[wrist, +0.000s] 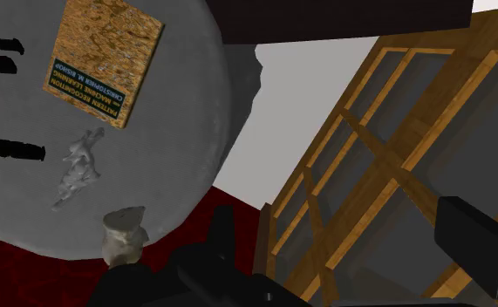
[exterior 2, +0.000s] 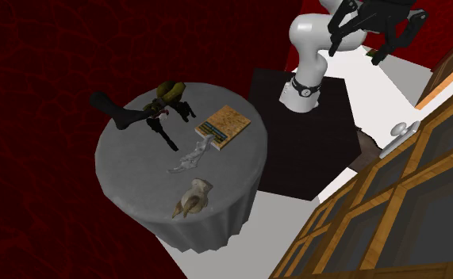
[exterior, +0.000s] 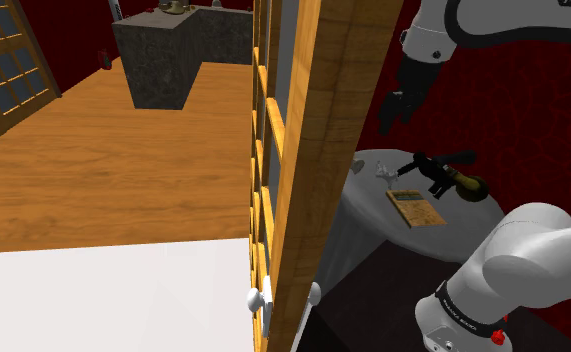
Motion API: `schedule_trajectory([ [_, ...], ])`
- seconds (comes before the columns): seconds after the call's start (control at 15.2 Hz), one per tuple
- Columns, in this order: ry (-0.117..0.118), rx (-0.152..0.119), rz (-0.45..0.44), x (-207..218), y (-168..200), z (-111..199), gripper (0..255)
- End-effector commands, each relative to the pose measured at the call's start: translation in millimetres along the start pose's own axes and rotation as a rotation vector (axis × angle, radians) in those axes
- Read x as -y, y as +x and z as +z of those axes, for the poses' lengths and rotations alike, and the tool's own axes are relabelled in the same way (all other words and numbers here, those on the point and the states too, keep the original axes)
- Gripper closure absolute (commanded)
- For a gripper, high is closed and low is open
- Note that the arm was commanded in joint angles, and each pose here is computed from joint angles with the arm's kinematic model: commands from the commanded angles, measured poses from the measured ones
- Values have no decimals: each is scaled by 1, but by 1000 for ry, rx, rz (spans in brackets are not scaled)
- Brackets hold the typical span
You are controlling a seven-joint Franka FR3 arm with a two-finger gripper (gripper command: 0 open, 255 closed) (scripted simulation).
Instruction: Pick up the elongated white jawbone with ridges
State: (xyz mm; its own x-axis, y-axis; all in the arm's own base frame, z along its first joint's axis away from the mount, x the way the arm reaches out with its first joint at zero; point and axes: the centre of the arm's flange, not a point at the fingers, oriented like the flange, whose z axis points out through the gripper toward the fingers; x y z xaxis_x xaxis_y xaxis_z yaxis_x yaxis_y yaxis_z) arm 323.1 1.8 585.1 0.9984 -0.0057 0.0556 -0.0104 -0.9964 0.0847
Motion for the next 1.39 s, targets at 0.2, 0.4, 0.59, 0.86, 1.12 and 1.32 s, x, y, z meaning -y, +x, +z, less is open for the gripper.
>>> schedule_trajectory([
  [0.2,8,8,27,-28,14,27,0],
  [0.4,16,16,53,-55,27,54,0],
  [0.59,24,24,80,-83,39,81,0],
  [0.86,35,34,116,-120,54,118,0],
  [1.12,46,45,151,-158,67,155,0],
  [1.32,54,53,178,-186,76,184,0],
])
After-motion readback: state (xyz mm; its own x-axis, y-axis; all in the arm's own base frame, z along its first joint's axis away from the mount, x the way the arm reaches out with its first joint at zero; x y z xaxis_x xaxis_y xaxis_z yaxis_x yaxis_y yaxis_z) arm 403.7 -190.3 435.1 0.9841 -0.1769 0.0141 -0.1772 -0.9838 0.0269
